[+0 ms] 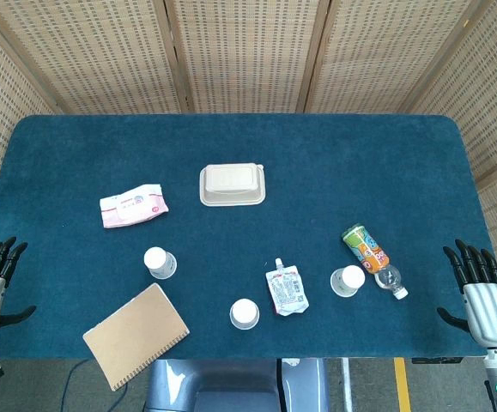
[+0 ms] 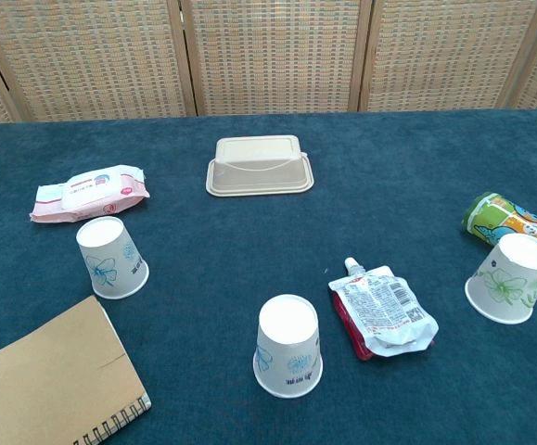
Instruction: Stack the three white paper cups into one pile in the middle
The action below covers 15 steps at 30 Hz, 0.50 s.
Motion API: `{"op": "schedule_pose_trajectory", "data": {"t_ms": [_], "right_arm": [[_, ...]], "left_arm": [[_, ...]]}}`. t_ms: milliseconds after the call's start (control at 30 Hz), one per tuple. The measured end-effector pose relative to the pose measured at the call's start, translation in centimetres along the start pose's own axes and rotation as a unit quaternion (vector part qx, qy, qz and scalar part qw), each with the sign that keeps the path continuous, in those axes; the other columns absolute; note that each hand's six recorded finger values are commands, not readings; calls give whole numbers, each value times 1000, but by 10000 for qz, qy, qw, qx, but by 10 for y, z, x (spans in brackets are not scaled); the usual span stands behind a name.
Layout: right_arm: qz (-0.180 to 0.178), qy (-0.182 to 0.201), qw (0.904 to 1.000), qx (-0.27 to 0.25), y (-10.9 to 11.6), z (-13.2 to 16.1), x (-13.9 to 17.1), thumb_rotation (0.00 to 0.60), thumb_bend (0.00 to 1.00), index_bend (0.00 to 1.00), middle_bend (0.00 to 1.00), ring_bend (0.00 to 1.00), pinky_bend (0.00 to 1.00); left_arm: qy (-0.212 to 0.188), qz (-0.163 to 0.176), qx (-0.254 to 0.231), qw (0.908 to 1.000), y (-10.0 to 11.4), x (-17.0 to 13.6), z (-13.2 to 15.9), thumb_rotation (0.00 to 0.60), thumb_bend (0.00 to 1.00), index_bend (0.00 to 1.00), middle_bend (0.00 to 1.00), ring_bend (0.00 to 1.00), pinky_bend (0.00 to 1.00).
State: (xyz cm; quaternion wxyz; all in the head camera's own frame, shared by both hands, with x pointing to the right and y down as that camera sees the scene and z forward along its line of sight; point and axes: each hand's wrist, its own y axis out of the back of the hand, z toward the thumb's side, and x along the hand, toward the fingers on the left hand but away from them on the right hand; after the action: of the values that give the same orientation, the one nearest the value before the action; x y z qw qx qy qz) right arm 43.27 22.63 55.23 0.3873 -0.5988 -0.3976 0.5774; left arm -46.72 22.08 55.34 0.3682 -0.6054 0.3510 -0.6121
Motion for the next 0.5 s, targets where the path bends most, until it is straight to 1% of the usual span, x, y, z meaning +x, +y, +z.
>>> {"op": "schedule_pose_trajectory", "data": {"t_ms": [100, 267, 500], "right_arm": [[-11, 0, 10000, -12, -1, 0, -1, 600, 0, 0, 0, 0, 0], [-66, 12, 10000, -44, 0, 1, -1, 600, 0, 0, 0, 0, 0], [-116, 95, 9998, -88, 0, 5, 1, 600, 0, 0, 0, 0, 0]], "left_arm": [[-13, 27, -6, 10000, 0, 0, 1, 600, 11, 0, 0, 0, 1], [-7, 1, -2, 10000, -2, 1, 0, 600, 27, 0, 0, 0, 57], [-84, 122, -79, 9999, 0, 2, 5, 600, 44, 0, 0, 0, 60]]}}
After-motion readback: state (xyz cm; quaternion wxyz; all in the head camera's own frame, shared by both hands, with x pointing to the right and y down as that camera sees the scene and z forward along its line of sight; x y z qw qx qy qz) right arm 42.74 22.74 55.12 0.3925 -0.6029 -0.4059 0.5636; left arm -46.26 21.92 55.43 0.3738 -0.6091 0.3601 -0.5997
